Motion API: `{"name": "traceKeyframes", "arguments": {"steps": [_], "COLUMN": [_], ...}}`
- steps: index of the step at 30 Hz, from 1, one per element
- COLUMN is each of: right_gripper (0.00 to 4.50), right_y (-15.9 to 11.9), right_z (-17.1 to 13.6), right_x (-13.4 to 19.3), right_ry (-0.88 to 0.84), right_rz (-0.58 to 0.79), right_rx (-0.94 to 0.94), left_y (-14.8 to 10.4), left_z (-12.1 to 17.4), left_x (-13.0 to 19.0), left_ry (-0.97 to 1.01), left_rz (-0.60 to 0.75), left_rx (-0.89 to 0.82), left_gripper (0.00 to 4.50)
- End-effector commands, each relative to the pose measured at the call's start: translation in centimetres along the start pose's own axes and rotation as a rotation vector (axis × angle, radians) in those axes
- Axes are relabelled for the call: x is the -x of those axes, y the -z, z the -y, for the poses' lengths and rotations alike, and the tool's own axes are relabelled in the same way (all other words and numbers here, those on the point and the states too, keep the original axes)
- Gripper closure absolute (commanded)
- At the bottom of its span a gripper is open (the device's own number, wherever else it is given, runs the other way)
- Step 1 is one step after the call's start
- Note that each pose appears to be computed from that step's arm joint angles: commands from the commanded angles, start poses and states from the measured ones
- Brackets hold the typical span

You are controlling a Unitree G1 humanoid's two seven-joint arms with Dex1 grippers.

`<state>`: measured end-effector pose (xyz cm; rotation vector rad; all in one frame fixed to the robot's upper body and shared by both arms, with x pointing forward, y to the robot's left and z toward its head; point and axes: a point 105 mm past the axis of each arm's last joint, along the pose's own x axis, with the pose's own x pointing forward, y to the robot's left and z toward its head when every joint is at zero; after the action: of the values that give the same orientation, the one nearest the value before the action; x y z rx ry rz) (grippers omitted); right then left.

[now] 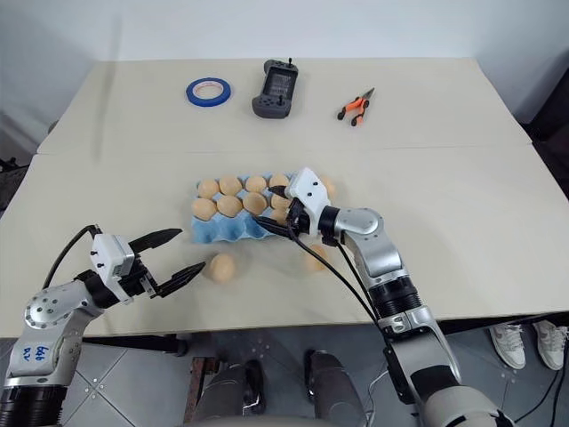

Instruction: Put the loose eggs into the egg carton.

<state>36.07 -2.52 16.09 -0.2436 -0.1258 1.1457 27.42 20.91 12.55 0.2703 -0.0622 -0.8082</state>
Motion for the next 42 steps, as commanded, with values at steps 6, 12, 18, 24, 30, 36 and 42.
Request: {"name": "traceKeyframes", "arguments": {"steps": [6, 12, 18, 24, 30, 36, 42], "right_gripper": [0.04, 0.04, 0.04, 0.04, 0.04, 0.04, 0.04], "right_y": [-2.1, 1.0, 3.9, 5.2, 4.6, 3.6, 2.6], "right_z": [1.2, 1.5, 0.6, 0.0, 0.9, 0.3, -2.6], "right_x": [7.3, 15.7, 21.9, 24.0, 22.5, 20.0, 15.5], "right_ry": [0.076, 0.169, 0.240, 0.299, 0.286, 0.152, -0.094], "right_rz": [0.095, -0.033, -0.159, -0.186, -0.137, -0.101, -0.074], "right_rx": [0.051, 0.064, 0.050, 0.071, 0.080, 0.057, -0.048], "left_y": [-1.4, -0.8, -0.8, -1.3, -1.7, -1.7, -1.3], "left_z": [0.0, 0.5, 1.0, 1.6, 1.4, 1.3, 1.5], "left_x": [0.0, -0.6, -1.9, -3.5, -3.8, -3.2, -2.2], "left_ry": [0.016, 0.074, 0.154, 0.245, 0.260, 0.256, 0.239], "left_rz": [0.028, 0.002, 0.012, 0.045, 0.062, 0.050, 0.037], "left_rx": [-0.040, -0.047, -0.064, -0.081, -0.076, -0.050, -0.046], "left_gripper": [0.00, 0.00, 0.00, 0.00, 0.00, 0.00, 0.00]}}
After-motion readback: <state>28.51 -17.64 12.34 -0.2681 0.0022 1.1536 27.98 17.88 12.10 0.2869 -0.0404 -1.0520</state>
